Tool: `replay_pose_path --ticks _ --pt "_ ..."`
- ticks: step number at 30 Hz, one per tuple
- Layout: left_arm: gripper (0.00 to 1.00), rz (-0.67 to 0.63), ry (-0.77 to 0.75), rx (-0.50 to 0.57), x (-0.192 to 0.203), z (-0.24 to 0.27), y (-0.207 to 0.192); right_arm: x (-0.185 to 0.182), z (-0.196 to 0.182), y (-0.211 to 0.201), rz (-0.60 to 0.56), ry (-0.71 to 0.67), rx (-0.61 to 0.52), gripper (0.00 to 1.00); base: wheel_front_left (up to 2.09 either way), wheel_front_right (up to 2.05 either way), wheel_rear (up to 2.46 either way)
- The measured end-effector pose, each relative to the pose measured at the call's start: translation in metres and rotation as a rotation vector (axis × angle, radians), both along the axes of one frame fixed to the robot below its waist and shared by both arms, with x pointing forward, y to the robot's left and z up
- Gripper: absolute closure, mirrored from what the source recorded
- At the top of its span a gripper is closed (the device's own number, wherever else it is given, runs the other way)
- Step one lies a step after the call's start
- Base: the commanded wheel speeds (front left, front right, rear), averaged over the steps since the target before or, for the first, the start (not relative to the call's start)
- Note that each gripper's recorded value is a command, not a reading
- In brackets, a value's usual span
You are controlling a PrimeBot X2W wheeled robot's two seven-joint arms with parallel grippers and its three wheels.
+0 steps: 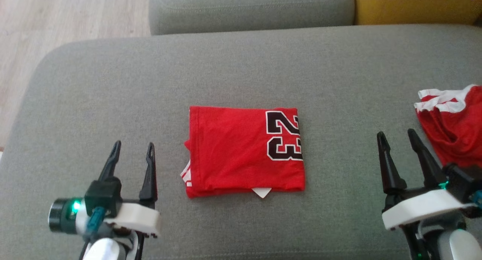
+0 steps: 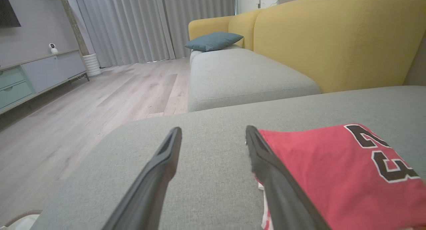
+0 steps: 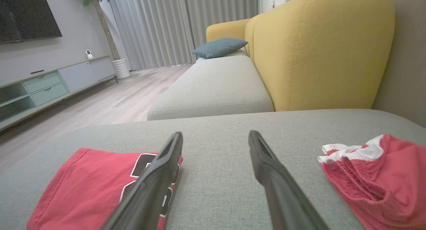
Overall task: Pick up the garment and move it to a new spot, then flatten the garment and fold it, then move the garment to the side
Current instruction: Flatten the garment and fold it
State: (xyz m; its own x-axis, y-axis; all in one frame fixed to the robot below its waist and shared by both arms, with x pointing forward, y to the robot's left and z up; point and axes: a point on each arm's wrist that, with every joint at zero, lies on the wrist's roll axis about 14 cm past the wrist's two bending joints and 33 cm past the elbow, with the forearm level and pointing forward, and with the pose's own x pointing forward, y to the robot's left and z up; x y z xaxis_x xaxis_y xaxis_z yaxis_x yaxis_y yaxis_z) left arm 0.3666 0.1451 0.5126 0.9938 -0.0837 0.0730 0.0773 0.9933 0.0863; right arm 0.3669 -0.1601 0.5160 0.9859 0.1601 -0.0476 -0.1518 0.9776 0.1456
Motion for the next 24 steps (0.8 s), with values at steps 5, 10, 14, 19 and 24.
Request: replay_pose_path --ticks 5,10,14,19,24 --pt "0.00 0.005 0.017 -0.007 -0.012 -0.003 0.002 -0.014 0.000 0.001 -0.004 0.014 -0.005 0.00 0.00 0.00 0.00" --pt "0.00 0.015 0.022 0.001 -0.019 -0.003 0.005 -0.023 0.000 -0.001 -0.015 0.030 -0.010 0.00 0.00 0.00 0.00" --pt "0.00 0.017 0.033 0.003 -0.021 -0.005 0.006 -0.023 0.004 -0.004 -0.021 0.021 -0.011 0.00 0.00 0.00 0.00" --pt "0.00 0.023 0.031 0.006 -0.022 -0.005 0.008 -0.023 0.005 -0.004 -0.024 0.019 -0.016 0.00 0.00 0.00 0.00" --pt "0.00 0.027 0.035 0.000 -0.023 -0.005 0.008 -0.023 0.006 -0.004 -0.024 0.021 -0.015 0.00 0.00 0.00 0.00"
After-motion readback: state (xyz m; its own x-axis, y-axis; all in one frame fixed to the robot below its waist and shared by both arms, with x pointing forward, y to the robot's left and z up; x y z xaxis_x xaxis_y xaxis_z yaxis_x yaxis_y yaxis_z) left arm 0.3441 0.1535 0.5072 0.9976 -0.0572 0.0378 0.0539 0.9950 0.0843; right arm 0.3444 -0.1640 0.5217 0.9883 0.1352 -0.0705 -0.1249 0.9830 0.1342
